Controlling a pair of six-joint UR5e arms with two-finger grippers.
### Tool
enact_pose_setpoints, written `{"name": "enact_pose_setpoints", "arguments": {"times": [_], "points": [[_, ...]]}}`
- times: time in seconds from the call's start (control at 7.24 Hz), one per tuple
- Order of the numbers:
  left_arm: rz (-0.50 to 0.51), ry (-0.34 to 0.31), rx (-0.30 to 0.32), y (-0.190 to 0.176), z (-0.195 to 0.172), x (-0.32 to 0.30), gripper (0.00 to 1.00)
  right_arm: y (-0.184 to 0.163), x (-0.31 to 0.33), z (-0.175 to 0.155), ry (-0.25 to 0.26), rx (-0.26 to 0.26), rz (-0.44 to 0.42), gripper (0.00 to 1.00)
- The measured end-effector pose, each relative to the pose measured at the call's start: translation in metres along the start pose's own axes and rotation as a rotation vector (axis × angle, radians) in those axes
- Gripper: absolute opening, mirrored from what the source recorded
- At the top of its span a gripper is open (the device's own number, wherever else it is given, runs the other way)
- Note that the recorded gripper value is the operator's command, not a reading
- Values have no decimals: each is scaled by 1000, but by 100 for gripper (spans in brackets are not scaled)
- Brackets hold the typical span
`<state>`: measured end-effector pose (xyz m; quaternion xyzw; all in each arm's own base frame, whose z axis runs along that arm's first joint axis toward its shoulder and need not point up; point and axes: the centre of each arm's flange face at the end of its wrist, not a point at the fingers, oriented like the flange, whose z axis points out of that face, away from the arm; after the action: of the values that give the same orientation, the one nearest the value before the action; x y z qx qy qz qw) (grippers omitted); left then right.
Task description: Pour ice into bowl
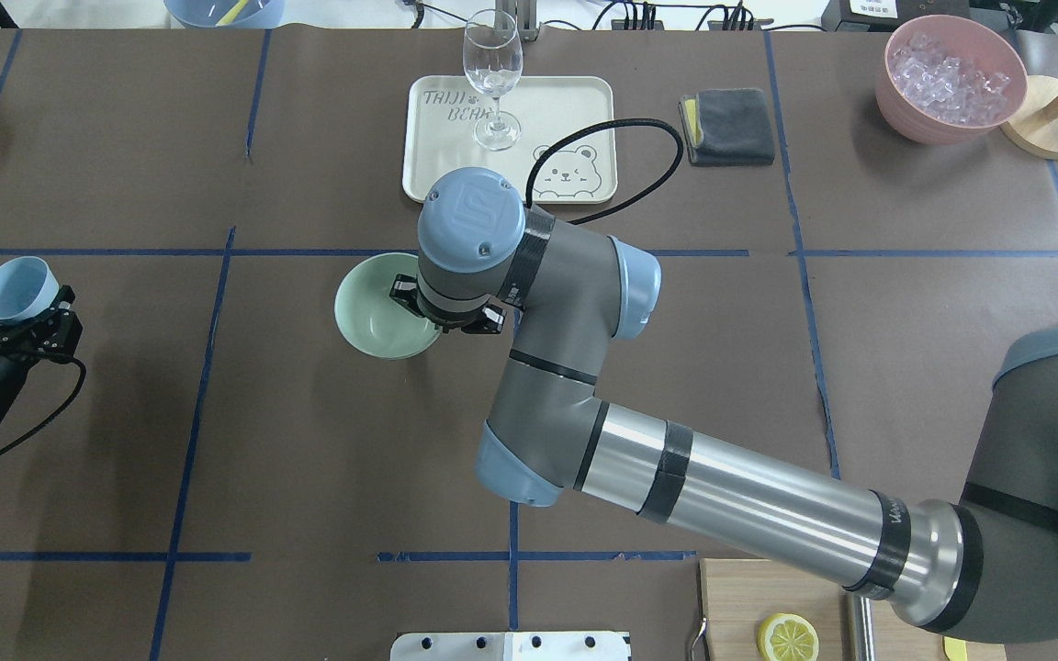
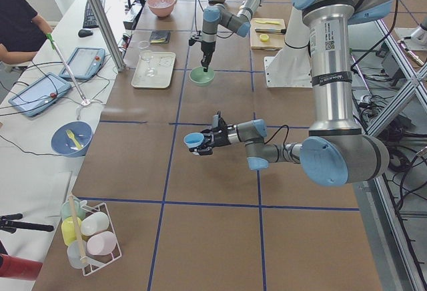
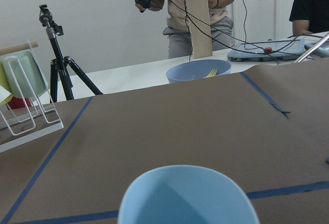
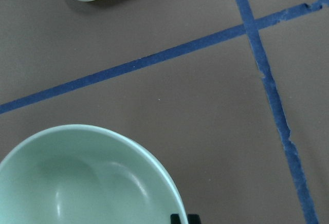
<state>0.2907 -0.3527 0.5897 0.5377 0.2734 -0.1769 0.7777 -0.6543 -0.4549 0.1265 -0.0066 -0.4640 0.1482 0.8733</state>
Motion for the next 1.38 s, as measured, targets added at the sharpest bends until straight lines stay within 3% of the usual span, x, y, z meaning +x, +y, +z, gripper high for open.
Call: {"name": "enact_pose_setpoints", "arguments": {"times": [0.14, 0.41, 0.55, 0.83, 1.1, 1.38], "points": [[-31, 28, 9, -16, -6, 14, 0, 16, -6, 10, 2, -6, -14, 0], [-99, 115, -9, -47, -20, 44, 0, 41, -12, 19, 2, -26, -29, 84], [-104, 154, -22, -56, -25, 56, 0, 46, -12, 20, 0, -29, -28, 100], [23, 191, -17, -65, -29, 72, 0, 31, -13, 11, -32, -13, -15, 100], [141, 219, 42, -84, -29, 106, 0, 2, 12, -15, -77, 12, 0, 100], [186, 147, 116, -101, -26, 155, 0, -27, 72, -47, -107, 15, 14, 100]]}}
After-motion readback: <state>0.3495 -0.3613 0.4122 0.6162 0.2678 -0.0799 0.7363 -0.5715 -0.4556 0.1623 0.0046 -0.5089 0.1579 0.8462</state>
